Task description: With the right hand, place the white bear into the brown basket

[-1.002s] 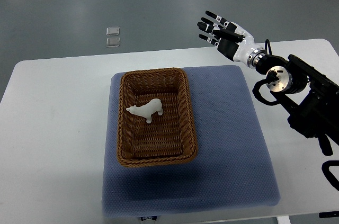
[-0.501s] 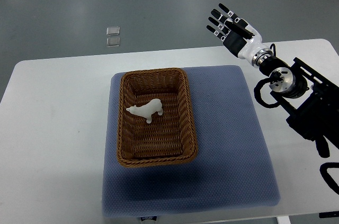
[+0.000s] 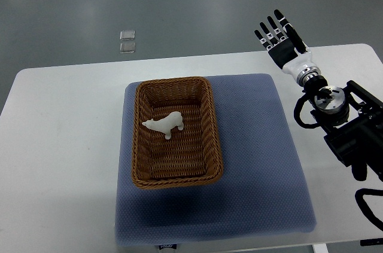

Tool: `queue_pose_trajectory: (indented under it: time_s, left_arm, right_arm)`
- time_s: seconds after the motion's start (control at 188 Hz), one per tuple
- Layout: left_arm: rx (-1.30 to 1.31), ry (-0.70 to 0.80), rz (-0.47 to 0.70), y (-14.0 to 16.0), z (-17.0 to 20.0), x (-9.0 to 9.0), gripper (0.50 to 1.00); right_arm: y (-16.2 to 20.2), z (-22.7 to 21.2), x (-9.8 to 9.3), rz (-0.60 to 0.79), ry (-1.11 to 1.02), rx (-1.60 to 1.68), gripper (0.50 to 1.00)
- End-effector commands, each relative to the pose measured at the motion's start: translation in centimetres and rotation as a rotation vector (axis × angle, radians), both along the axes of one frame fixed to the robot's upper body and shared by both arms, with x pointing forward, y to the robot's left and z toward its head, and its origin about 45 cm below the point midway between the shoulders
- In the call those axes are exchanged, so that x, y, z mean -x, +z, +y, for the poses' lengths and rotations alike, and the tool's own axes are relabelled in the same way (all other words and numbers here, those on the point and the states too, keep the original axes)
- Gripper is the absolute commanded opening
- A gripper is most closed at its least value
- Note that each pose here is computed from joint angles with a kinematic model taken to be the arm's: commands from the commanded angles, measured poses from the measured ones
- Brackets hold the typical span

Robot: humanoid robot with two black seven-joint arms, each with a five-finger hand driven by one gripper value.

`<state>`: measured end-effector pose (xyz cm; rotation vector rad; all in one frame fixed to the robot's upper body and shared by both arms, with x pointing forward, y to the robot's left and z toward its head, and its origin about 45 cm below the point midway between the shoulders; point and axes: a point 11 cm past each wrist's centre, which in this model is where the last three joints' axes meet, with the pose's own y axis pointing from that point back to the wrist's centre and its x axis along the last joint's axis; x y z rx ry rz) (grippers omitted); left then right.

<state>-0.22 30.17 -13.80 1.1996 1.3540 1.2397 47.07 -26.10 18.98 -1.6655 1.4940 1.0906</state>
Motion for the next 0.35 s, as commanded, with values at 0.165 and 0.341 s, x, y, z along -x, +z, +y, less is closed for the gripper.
queue_pose_trajectory:
  time_s: [0.165,0.341]
  left_arm:
    - [0.002,-0.001,0.000,0.00,-0.07,0.00,1.000]
    - [-0.003,-0.001,0.001,0.00,0.08,0.02,1.000]
  right_arm:
    - [-0.19,-0.06,0.09,0.002,-0.007,-0.003,0.928]
    - [-0.04,-0.06,0.03,-0.007,-0.015,-0.004,0.928]
